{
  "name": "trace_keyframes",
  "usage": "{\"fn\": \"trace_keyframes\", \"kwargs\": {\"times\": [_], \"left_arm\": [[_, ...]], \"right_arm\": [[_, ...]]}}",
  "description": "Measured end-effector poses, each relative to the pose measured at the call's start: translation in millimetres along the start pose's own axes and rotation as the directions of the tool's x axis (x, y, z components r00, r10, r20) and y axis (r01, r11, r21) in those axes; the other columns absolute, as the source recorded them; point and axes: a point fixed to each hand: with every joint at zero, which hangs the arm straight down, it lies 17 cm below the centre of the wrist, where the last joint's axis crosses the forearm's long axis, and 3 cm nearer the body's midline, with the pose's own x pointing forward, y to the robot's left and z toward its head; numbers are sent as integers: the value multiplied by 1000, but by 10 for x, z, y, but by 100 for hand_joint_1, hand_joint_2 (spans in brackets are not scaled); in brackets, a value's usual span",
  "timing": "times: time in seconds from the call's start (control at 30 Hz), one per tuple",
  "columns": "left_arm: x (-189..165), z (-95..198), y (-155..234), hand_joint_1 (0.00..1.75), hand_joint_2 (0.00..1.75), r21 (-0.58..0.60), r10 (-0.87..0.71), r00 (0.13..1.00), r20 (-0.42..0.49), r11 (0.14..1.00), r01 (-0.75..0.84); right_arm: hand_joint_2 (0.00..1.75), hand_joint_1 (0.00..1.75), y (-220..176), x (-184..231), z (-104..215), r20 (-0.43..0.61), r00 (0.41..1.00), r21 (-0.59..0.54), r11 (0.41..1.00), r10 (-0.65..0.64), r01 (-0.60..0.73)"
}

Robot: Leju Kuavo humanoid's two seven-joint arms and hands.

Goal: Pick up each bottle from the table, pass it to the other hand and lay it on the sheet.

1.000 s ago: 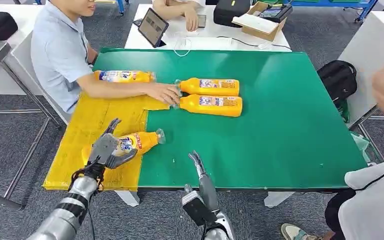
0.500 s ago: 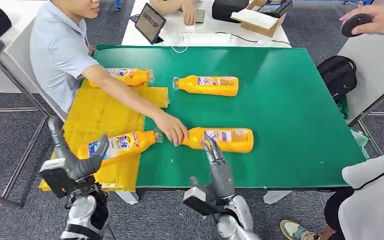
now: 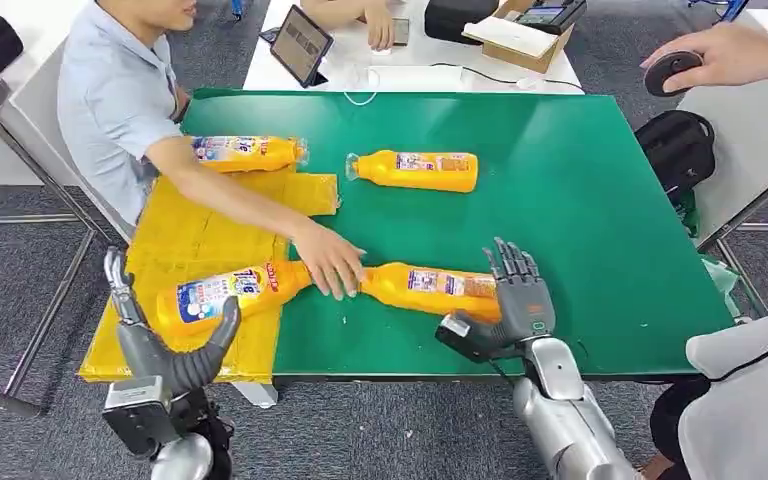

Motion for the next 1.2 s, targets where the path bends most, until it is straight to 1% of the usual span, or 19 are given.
{"fn": "trace_keyframes", "kwargs": {"times": [0.1, 0.27, 0.5, 0.7, 0.8, 0.93, 1.03, 1.07, 1.1, 1.13, 1.2], "left_arm": [[52, 22, -74, 0, 175, -15, 19, 1000, 5, 1000, -18], [88, 49, -151, 0, 175, -27, 45, 999, 0, 999, -45], [114, 40, -295, 0, 175, -48, 89, 996, -4, 995, -89], [134, 55, -397, 0, 175, -74, 104, 995, 0, 992, -104], [118, 49, -421, 0, 175, -74, 124, 992, -12, 989, -125], [136, 57, -499, 0, 175, -89, 162, 987, -23, 983, -163], [115, 61, -538, 0, 175, -97, 191, 980, -49, 976, -195], [89, 63, -555, 0, 175, -101, 203, 977, -67, 973, -209], [53, 68, -581, 0, 175, -107, 220, 971, -92, 968, -229], [28, 73, -608, 0, 175, -115, 233, 966, -110, 963, -246], [-11, 95, -691, 0, 175, -136, 269, 952, -149, 948, -289]], "right_arm": [[175, 0, 77, -86, -25, -48, 999, 29, 1000, -7, 8], [175, 0, 231, -144, -24, -96, 994, 86, 994, -61, 70], [175, 0, 324, -24, -127, -92, 991, 148, 983, -93, 106], [175, 0, 330, 51, -195, -87, 991, 162, 980, -102, 115], [175, 0, 357, 84, -210, -70, 995, 186, 980, -65, 77], [175, 0, 373, 206, -267, -4, 1000, 214, 977, 22, -21], [175, 0, 414, 265, -292, 16, 999, 249, 968, 30, -33], [175, 21, 449, 260, -291, 7, 1000, 273, 962, 29, -29], [175, 138, 505, 244, -282, -8, 1000, 312, 950, 29, -25], [175, 148, 537, 237, -294, -15, 999, 345, 938, 30, -23], [175, 152, 631, 250, -275, -20, 1000, 417, 909, 24, -13]]}}
